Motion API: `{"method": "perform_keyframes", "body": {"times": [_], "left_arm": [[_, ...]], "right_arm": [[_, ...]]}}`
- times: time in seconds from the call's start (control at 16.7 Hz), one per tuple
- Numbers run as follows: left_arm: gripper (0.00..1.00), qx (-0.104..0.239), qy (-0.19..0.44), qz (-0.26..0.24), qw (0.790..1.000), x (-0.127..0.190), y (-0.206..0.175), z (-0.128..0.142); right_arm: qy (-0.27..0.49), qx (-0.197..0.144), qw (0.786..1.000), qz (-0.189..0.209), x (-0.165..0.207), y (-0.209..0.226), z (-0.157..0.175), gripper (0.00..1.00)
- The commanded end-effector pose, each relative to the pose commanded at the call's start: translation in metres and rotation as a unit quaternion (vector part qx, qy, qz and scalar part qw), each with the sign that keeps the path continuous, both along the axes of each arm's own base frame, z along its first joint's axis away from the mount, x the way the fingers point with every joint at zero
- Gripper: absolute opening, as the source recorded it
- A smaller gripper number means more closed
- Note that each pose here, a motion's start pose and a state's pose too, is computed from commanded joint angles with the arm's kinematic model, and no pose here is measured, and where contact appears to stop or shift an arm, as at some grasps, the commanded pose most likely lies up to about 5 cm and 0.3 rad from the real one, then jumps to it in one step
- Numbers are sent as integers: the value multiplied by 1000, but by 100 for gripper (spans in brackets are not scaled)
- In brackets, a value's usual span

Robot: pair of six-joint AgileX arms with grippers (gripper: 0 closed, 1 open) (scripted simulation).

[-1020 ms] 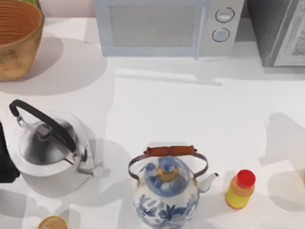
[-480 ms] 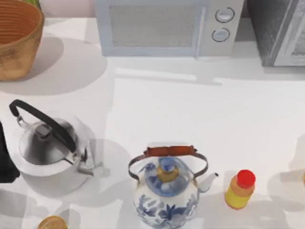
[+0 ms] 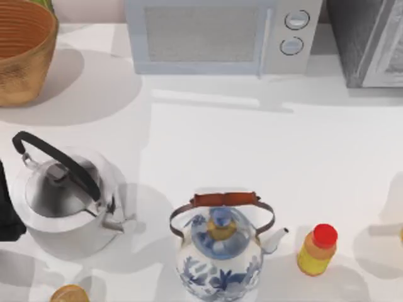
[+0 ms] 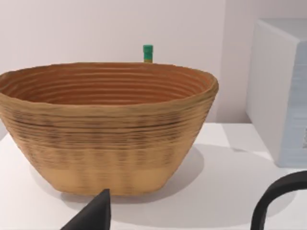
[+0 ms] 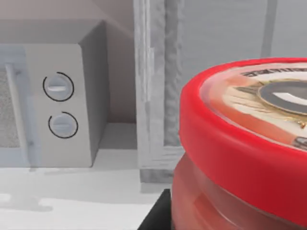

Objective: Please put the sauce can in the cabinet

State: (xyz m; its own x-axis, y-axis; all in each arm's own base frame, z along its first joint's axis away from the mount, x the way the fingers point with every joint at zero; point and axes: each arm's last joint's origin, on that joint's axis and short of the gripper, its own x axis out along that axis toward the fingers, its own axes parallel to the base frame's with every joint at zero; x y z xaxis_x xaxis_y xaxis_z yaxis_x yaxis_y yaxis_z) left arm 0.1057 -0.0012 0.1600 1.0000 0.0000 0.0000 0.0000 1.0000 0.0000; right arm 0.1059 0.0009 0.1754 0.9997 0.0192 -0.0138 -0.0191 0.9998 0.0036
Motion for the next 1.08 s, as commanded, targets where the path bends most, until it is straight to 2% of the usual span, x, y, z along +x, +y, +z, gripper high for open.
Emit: {"method": "perform_keyframes", "body": {"times": [0.18, 0.48, 0.84, 1.08], "left_arm": [[100, 0, 0, 0, 1000, 0, 0, 0], [100, 0, 0, 0, 1000, 0, 0, 0], [100, 0, 0, 0, 1000, 0, 0, 0], [100, 0, 0, 0, 1000, 0, 0, 0]], "right_arm": [[9, 0, 1000, 5, 2, 2, 39, 0], [15, -1, 1000, 2, 21, 8, 143, 0], [9, -3, 1000, -9, 73, 22, 269, 0], [-2, -2, 1000, -10, 109, 34, 325, 0]]}}
